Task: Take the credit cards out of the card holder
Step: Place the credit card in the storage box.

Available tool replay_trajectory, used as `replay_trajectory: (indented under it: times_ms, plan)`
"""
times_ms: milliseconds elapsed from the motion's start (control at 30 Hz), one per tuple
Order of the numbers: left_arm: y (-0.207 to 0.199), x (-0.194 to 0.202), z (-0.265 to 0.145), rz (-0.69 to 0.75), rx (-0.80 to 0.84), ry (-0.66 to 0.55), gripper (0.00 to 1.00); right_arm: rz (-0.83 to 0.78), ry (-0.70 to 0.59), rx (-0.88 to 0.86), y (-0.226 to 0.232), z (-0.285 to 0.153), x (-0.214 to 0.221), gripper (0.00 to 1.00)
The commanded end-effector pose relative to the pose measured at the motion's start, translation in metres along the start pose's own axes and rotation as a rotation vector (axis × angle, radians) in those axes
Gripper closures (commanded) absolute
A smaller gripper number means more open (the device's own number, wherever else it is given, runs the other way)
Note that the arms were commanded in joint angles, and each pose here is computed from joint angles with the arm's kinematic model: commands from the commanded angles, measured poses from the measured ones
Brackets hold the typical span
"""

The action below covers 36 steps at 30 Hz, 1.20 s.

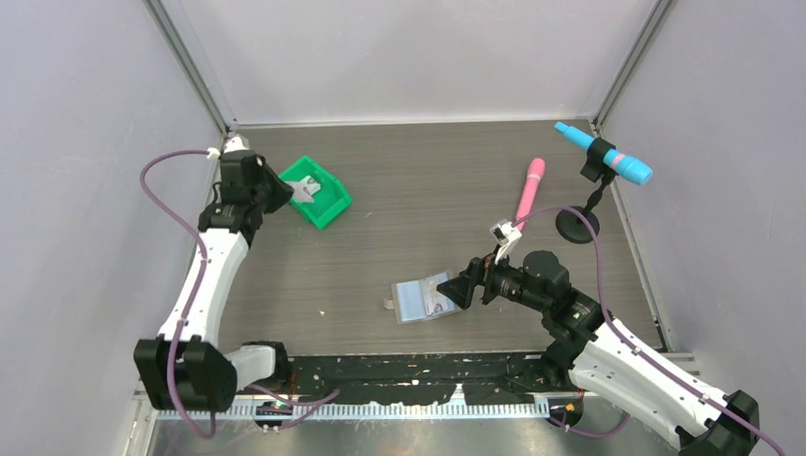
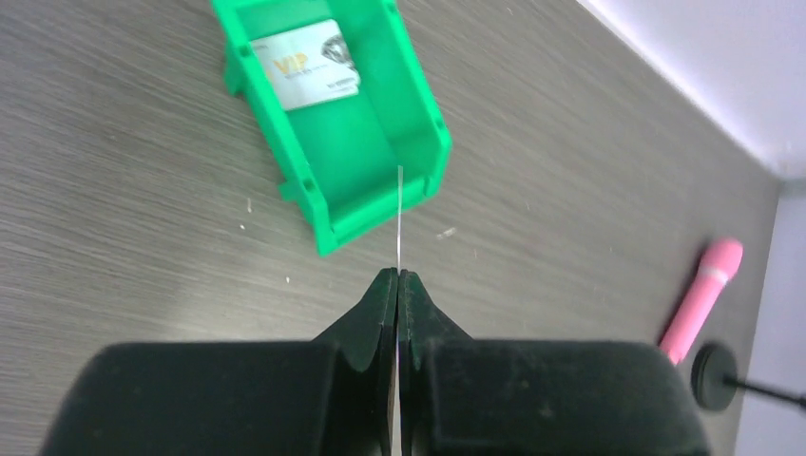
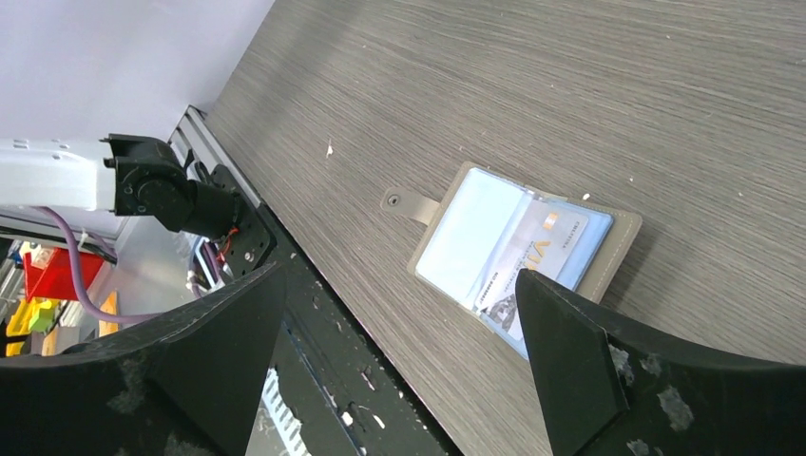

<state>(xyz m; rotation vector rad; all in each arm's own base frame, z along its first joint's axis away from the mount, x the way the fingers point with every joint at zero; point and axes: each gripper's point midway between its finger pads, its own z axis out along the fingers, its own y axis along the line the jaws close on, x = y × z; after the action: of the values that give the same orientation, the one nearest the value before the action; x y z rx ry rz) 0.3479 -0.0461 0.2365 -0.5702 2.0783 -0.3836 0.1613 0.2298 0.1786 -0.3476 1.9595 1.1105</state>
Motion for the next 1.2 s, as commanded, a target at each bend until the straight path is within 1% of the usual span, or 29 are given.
replay_trajectory:
  times_ms: [0,33,100,233,300,433,567,700,933,1167]
  plan:
    - [0.003,-0.053,0.031,-0.17,-0.02,-0.169,1.0,-0.039,-0.024,-0.025,0.007,0.0,-0.01,0.01]
    - [0.011,-0.063,0.038,-0.202,-0.035,-0.191,1.0,-0.044,-0.027,-0.025,0.008,0.0,-0.012,0.01]
    - [0.017,-0.07,0.056,-0.225,-0.052,-0.189,1.0,-0.05,-0.033,-0.021,0.009,0.001,-0.016,0.01]
    - [0.026,-0.076,0.089,-0.251,-0.091,-0.128,1.0,-0.068,-0.028,-0.003,0.007,0.006,-0.022,0.01]
    - [0.032,-0.072,0.105,-0.276,-0.107,-0.108,1.0,-0.082,-0.015,0.014,0.005,0.009,-0.023,0.01]
    - [0.036,-0.077,0.131,-0.295,-0.096,-0.151,1.0,-0.105,0.022,0.036,0.001,0.016,-0.023,0.01]
    - [0.04,-0.069,0.153,-0.315,-0.107,-0.106,1.0,-0.115,0.044,0.071,-0.008,0.023,-0.021,0.01]
    - [0.046,-0.061,0.166,-0.318,-0.121,-0.093,1.0,-0.113,0.072,0.09,-0.012,0.031,-0.019,0.01]
    - [0.057,-0.053,0.181,-0.257,-0.138,-0.089,1.0,-0.117,0.082,0.102,-0.015,0.04,-0.022,0.01]
    - [0.067,-0.048,0.191,-0.236,-0.164,-0.087,1.0,-0.117,0.109,0.126,-0.021,0.049,-0.021,0.01]
